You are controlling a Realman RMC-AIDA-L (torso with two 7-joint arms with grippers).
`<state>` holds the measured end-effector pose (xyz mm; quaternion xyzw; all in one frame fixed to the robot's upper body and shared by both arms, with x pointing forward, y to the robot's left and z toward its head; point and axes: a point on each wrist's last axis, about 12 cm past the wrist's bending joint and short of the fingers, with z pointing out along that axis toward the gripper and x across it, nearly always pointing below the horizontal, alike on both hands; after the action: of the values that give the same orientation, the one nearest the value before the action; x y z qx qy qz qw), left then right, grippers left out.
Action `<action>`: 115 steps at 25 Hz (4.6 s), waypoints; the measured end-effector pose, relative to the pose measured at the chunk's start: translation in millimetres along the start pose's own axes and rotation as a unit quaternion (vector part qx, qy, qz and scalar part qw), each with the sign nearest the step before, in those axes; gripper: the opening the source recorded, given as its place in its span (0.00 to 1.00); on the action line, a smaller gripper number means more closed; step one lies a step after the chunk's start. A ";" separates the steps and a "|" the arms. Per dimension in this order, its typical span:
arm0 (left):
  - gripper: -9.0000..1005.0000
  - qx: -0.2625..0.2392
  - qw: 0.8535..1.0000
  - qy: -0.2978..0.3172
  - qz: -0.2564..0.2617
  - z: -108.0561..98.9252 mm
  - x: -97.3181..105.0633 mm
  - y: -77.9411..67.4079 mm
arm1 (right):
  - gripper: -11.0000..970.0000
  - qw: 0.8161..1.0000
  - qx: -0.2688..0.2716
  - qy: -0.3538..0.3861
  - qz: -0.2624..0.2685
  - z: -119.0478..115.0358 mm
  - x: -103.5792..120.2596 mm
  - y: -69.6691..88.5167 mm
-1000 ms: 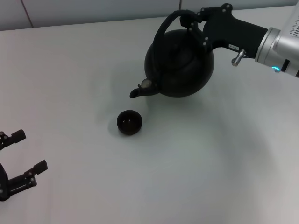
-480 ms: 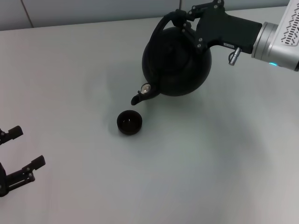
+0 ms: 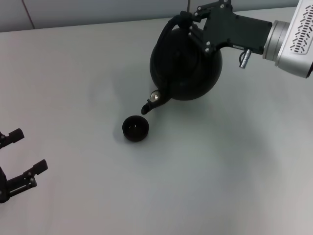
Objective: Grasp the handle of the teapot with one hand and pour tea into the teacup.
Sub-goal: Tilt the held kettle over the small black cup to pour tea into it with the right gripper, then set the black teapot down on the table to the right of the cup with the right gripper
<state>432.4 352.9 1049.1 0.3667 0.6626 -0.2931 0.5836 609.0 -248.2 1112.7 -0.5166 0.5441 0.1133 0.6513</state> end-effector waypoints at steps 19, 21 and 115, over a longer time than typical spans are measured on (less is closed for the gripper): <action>0.86 0.000 1.000 -0.003 0.000 0.7 -0.6 -0.3 | 0.10 0.998 -0.027 0.005 -0.050 8.4 -3.9 1.0; 0.86 0.000 1.000 -0.003 0.001 0.6 -0.8 -0.1 | 0.10 0.998 -0.027 0.006 -0.053 8.7 -4.0 1.0; 0.86 0.008 1.000 -0.023 0.008 -4.7 -5.0 -6.2 | 0.21 0.948 0.156 0.038 0.273 -54.0 53.7 69.7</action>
<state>424.9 352.5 1054.5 0.3701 0.6432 -0.3022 0.5983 548.1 -282.7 1036.8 -0.2437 0.6998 0.1807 0.6467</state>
